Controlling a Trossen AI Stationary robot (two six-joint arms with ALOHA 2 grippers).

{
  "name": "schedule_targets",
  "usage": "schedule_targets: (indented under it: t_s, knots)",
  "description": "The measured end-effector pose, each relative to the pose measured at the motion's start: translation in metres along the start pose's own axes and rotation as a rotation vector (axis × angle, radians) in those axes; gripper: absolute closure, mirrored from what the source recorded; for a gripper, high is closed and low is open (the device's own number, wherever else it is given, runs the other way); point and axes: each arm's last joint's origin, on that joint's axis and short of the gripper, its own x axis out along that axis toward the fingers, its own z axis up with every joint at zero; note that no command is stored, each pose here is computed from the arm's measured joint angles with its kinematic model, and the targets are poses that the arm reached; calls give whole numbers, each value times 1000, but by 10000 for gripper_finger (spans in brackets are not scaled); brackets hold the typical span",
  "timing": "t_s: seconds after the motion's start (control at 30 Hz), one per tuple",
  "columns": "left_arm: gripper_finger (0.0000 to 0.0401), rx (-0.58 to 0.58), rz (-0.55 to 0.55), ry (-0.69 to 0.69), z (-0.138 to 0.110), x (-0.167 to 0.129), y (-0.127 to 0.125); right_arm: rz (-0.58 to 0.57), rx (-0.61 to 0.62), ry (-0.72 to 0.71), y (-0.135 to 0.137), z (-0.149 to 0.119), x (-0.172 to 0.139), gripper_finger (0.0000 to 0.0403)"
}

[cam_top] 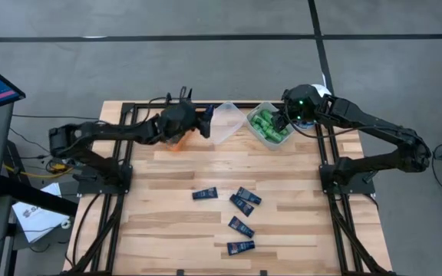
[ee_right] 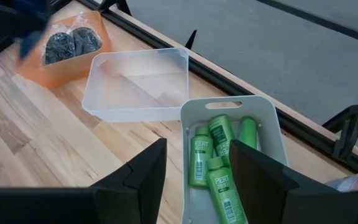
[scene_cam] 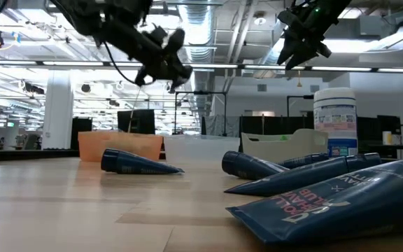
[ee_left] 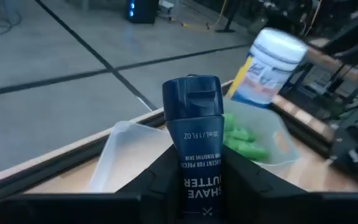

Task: Pick & Place Travel size toiletries
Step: Put the dark blue shave cream into the transparent bin

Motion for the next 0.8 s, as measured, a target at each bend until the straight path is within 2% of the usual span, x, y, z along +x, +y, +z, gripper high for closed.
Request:
schedule_targets:
  t_s: [0.2, 0.3, 0.57, 0.8]
  knots:
    - [319, 22, 30, 57, -16, 31, 24, 0, 19, 0, 0, 0, 0, 239]
    - [318, 75, 49, 84, -22, 43, 28, 0, 19, 0, 0, 0, 0, 238]
    - [318, 282, 43, 102, -25, 67, 22, 1, 39, 0, 0, 0, 0, 240]
    - [318, 326, 52, 161, -41, 75, 26, 18, 27, 3, 5, -2, -1, 240]
